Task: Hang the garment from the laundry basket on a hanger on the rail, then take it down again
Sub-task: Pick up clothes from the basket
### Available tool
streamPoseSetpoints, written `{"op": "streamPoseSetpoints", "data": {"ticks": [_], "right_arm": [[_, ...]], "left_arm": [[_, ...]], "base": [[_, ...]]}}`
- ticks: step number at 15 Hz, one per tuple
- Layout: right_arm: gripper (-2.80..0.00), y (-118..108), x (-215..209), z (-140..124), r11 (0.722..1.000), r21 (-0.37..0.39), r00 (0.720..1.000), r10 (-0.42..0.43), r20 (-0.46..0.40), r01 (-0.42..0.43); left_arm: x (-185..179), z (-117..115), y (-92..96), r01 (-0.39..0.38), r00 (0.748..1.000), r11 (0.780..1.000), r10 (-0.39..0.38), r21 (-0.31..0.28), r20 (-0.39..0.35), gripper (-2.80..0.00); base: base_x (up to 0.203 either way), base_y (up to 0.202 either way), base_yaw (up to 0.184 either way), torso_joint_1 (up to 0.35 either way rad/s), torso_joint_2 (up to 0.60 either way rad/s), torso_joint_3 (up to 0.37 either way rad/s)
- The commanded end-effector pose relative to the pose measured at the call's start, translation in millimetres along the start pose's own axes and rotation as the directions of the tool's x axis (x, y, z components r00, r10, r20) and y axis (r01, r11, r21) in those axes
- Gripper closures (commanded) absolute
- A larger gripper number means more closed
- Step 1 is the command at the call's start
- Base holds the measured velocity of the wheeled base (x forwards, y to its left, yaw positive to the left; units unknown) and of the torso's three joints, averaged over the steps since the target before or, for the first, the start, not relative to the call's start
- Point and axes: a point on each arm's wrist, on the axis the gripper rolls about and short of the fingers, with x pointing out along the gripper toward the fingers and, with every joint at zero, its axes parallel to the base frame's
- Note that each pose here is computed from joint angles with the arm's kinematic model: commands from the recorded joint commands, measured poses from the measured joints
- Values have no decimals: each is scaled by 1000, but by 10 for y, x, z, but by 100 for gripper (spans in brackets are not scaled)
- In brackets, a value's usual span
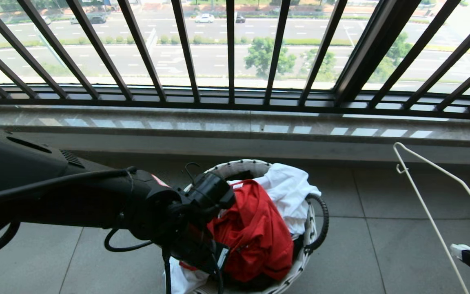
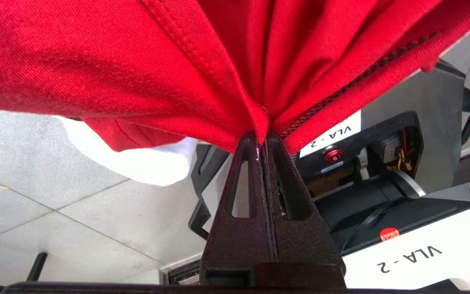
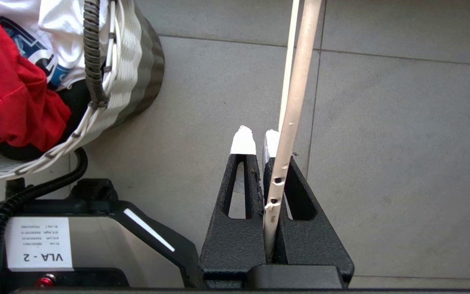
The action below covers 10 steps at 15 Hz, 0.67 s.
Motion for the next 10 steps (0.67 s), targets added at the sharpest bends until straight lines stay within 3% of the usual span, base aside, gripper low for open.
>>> {"op": "streamPoseSetpoints", "data": {"ticks": [1,5,10], "right_arm": [[0,1,0,2,1000,1,1000,-2,1,2],[0,3,7,-2,1000,-1,1000,-3,-3,3],[0,1,4,-3,1000,-1,1000,-4,-3,4]], "left_arm": [[-161,-153,-84,20,1000,1000,-20,20,7,0],[-314,-363,-122,35,999,999,-35,13,3,0],[-90,-438,-117,3,997,1000,-2,18,-78,0]], "base": [[0,0,0,0,0,0],[0,0,0,0,0,0],[0,0,0,0,0,0]]}}
